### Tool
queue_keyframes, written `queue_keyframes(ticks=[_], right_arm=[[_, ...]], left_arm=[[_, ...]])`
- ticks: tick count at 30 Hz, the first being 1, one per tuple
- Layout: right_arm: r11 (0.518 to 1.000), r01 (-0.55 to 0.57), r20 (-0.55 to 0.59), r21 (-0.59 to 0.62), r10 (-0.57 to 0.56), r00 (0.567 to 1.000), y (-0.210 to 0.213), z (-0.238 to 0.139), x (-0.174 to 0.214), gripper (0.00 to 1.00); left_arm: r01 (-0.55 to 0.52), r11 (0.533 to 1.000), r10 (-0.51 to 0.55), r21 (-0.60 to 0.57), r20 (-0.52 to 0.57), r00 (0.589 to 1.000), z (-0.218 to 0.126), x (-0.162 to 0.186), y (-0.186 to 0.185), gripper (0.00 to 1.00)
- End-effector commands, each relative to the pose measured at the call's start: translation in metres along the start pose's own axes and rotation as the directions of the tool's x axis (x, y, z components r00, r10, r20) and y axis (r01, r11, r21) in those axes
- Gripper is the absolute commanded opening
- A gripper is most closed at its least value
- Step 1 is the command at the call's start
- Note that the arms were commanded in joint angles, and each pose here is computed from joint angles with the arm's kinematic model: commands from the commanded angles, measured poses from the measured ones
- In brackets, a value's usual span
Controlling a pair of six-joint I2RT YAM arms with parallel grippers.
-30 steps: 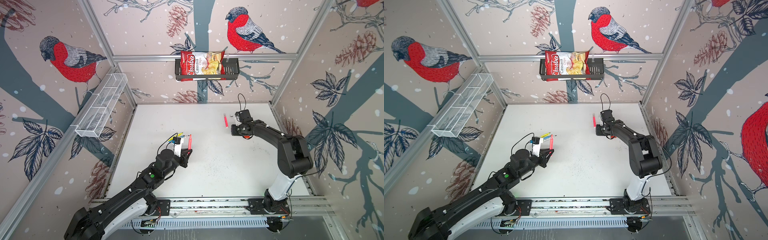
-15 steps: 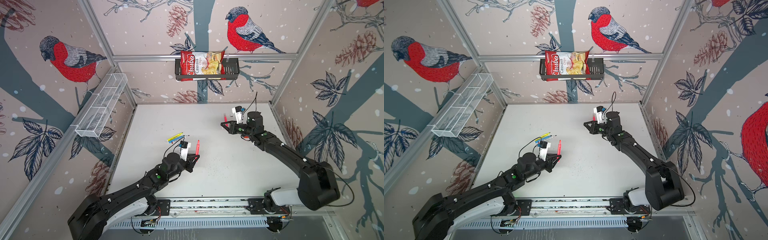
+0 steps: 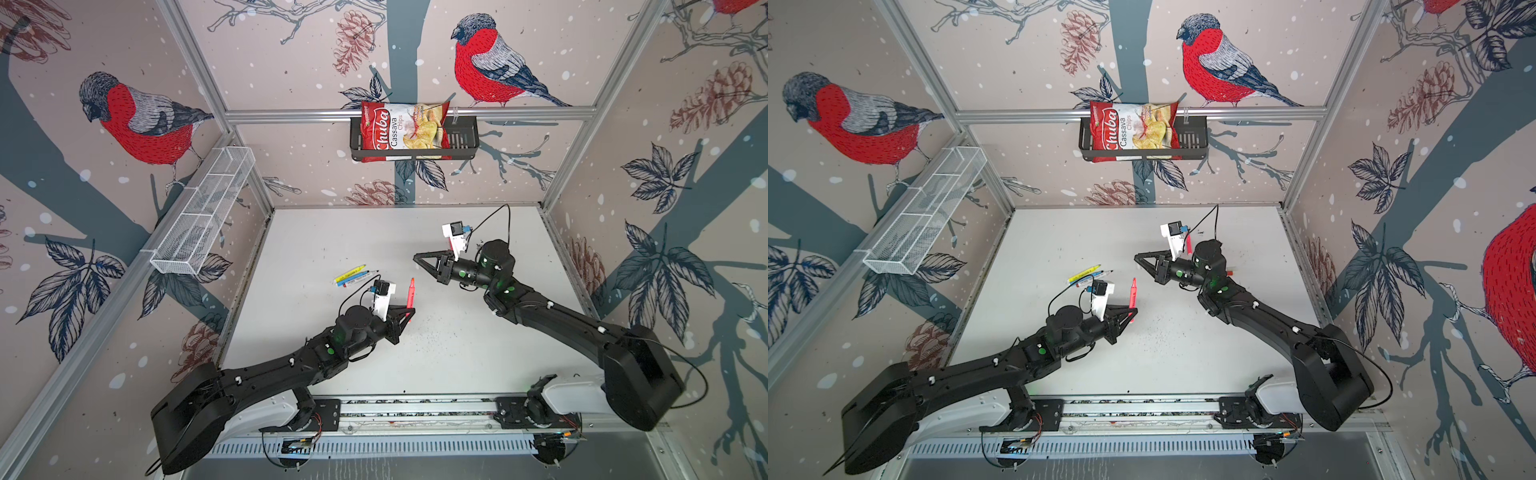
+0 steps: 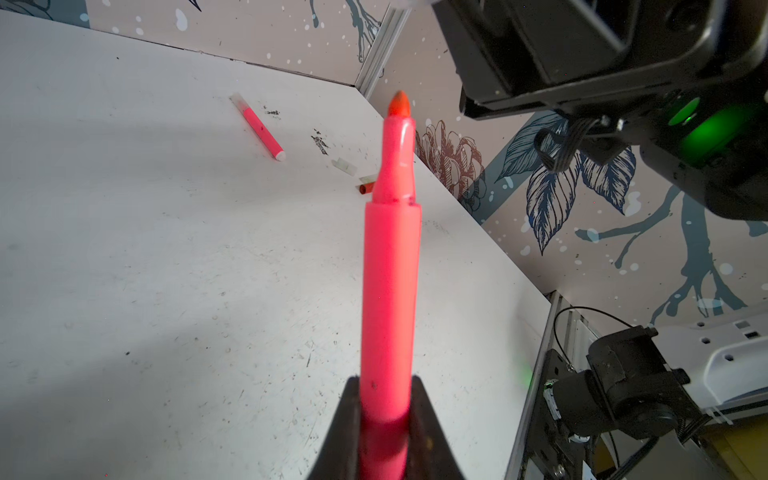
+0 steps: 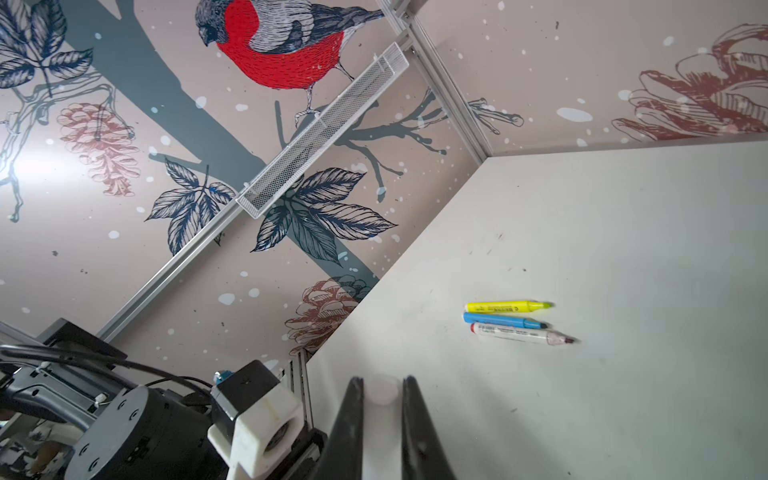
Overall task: Insert the pens into the pen caps
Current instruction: 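Carry the translucent cap with the right gripper onto the highlighter tip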
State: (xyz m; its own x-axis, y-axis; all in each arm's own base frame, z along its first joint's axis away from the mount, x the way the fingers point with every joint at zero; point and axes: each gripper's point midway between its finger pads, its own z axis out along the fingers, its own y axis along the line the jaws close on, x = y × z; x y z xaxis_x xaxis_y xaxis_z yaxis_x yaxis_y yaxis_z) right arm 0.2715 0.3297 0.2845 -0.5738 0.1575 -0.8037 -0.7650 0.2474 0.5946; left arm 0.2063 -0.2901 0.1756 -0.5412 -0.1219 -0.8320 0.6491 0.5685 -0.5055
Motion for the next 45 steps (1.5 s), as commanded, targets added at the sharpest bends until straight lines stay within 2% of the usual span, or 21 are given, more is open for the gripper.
queue_keyframes(ticks=[1, 29, 45], right_arm=[[0.998, 0.031, 0.056, -0.052, -0.028, 0.998, 0.015, 0.003, -0.013, 0.04], [0.993, 0.017, 0.054, -0.119, -0.01, 0.998, 0.033, 0.008, 0.012, 0.04], [0.988, 0.006, 0.042, -0.155, 0.0, 0.999, 0.043, 0.007, 0.038, 0.04]], left_arm=[[0.008, 1.0, -0.01, 0.028, 0.076, 0.997, -0.001, -0.019, -0.009, 0.0], [0.012, 0.999, -0.018, 0.049, 0.136, 0.991, -0.012, -0.033, -0.015, 0.0], [0.023, 0.996, -0.044, 0.086, 0.243, 0.969, -0.029, -0.052, -0.022, 0.0]])
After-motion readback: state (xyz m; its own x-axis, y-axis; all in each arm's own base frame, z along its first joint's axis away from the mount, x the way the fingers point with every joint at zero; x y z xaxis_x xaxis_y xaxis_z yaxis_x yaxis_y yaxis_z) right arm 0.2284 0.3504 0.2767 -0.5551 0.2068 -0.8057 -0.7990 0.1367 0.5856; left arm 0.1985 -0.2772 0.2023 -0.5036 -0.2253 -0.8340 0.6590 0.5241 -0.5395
